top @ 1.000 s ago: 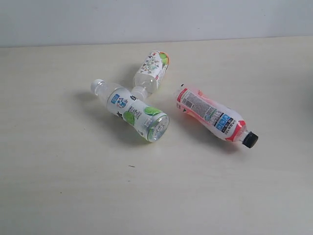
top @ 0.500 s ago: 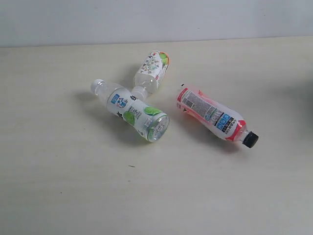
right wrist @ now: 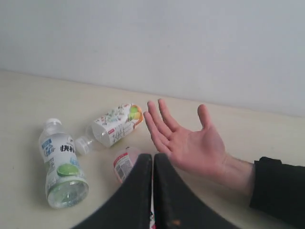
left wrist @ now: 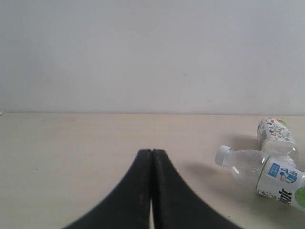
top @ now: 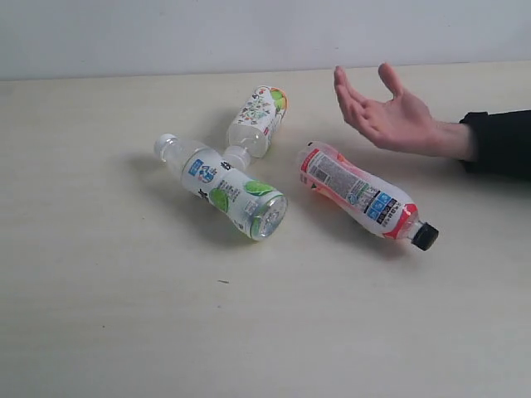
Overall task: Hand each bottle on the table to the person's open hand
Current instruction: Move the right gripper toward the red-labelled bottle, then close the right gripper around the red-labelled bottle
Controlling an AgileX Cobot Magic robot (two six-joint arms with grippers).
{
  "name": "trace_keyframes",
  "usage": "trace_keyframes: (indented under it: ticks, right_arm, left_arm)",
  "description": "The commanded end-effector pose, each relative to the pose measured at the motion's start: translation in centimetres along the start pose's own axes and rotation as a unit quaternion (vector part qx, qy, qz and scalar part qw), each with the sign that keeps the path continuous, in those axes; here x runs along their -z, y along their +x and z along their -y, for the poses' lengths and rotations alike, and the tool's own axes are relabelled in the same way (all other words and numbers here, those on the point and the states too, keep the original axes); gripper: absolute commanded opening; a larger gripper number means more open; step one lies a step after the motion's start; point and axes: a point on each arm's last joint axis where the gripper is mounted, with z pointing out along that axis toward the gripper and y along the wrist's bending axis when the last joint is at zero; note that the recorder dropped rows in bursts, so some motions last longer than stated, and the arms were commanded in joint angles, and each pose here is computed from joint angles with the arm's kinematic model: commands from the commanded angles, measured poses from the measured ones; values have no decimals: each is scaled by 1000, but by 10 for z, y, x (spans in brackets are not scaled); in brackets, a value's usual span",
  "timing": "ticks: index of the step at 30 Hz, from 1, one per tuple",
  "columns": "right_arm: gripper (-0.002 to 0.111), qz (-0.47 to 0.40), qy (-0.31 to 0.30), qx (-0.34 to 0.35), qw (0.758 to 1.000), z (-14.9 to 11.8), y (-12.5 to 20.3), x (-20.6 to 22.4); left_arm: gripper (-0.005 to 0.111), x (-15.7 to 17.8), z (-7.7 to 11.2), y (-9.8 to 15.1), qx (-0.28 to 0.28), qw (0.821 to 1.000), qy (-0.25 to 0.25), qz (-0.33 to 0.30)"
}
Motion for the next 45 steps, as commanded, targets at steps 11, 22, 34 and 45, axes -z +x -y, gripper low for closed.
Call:
trace_keyframes:
  ticks: [11,22,34,45]
  right_arm:
    - [17,-439,-61,57,895,-1,-35,-157]
    - [70,-500,-108,125,850,5,20,-239]
    - [77,-494,-98,153,850,11,45,-265]
    - [77,-505,-96,148,845,12,67,-279]
  left_arm:
    - [0,0,0,1,-3,1000,-1,1]
    - [0,0,0,1,-3,1000,-1,1]
    - [0,0,0,1,-3,1000,-1,0]
    - [0,0,0,1,-3,1000,-1,0]
